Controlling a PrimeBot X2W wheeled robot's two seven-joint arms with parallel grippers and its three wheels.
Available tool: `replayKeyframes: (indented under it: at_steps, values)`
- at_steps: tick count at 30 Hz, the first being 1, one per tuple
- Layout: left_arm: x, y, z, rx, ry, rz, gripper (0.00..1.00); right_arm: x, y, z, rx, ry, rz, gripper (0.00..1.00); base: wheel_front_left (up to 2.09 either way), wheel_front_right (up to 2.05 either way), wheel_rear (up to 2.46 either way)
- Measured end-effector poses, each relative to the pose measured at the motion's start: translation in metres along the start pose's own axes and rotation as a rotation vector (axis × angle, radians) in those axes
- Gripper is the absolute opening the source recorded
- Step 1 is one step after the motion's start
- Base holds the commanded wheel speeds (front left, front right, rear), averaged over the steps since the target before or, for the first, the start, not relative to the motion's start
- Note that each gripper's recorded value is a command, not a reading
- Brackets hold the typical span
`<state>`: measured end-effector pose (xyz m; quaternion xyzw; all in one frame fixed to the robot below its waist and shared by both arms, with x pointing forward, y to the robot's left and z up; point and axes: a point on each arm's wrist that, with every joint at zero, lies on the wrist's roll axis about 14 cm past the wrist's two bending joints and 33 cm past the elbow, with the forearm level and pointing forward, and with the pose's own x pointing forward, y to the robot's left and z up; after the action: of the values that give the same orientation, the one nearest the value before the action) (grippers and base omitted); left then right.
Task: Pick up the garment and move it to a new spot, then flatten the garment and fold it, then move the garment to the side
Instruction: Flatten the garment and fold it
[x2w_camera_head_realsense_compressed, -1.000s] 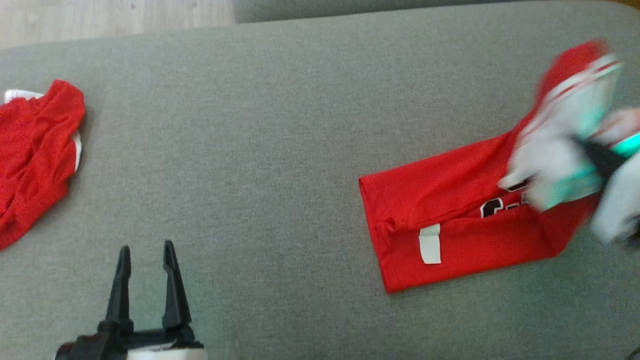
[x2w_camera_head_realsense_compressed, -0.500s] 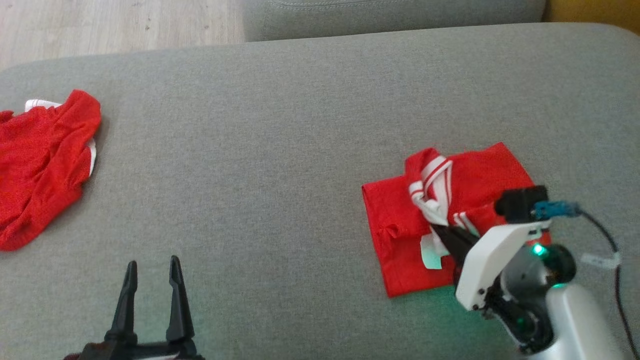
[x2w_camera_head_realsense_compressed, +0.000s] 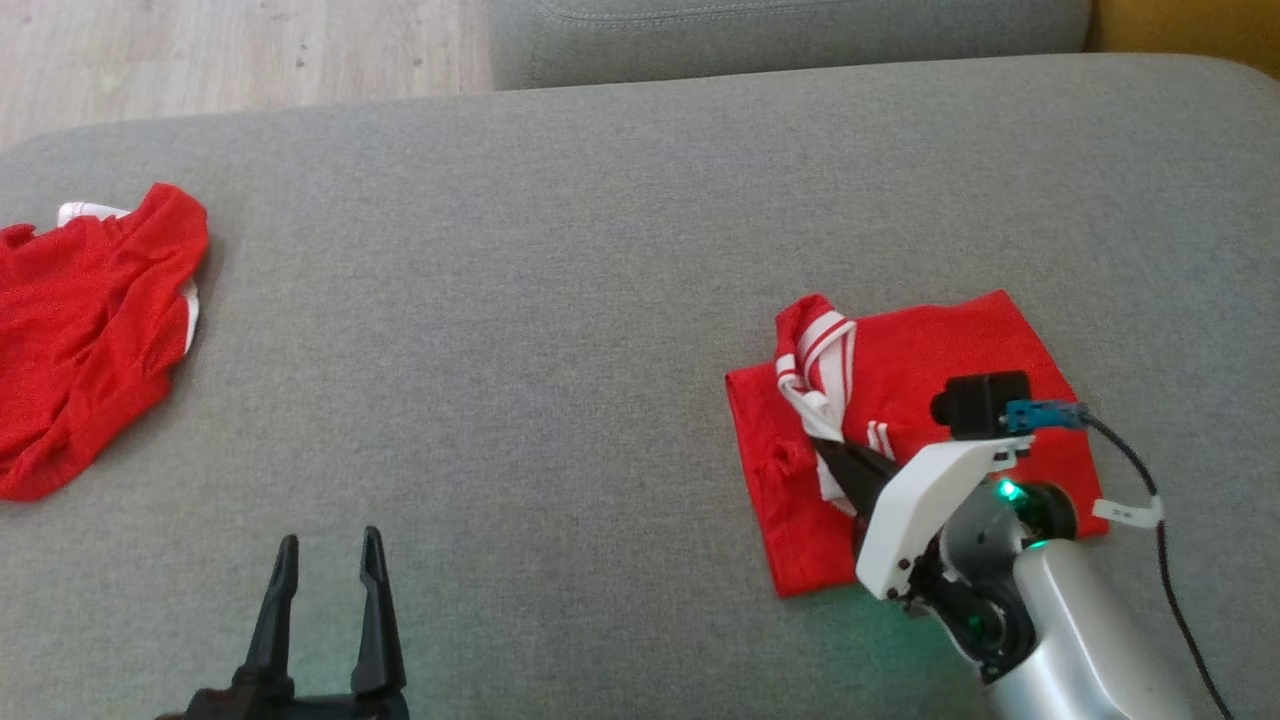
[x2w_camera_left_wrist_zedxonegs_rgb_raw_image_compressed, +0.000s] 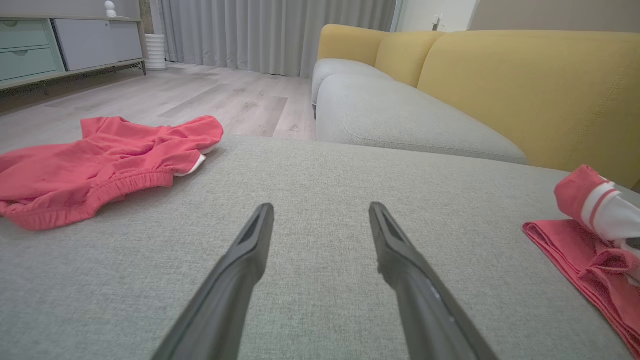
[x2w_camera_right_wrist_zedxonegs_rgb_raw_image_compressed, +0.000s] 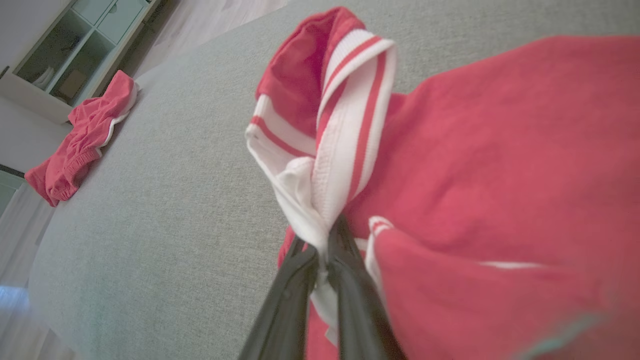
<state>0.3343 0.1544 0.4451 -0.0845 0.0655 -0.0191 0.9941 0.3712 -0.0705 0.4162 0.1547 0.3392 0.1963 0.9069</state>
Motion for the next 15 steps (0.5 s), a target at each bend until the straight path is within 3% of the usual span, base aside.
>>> replayKeyframes:
  at_steps: [4, 6, 7, 15]
  values:
    - [-0.002, 0.001, -0.001, -0.001, 0.002, 0.005, 1.00, 0.005, 0.007, -0.009, 0.000, 0.020, 0.022, 0.00, 0.00, 0.00, 0.00]
    - [-0.003, 0.002, -0.001, -0.001, 0.001, 0.008, 1.00, 0.006, 0.010, -0.011, -0.006, 0.021, 0.029, 0.58, 0.00, 0.00, 0.00]
    - [-0.003, 0.002, -0.001, -0.001, 0.001, 0.008, 1.00, 0.006, 0.011, -0.010, -0.006, 0.016, 0.033, 1.00, 0.00, 0.00, 0.00]
    - [-0.002, 0.003, -0.001, 0.000, 0.003, 0.011, 1.00, -0.001, 0.049, 0.023, 0.022, -0.143, 0.162, 1.00, 0.00, 0.00, 0.00]
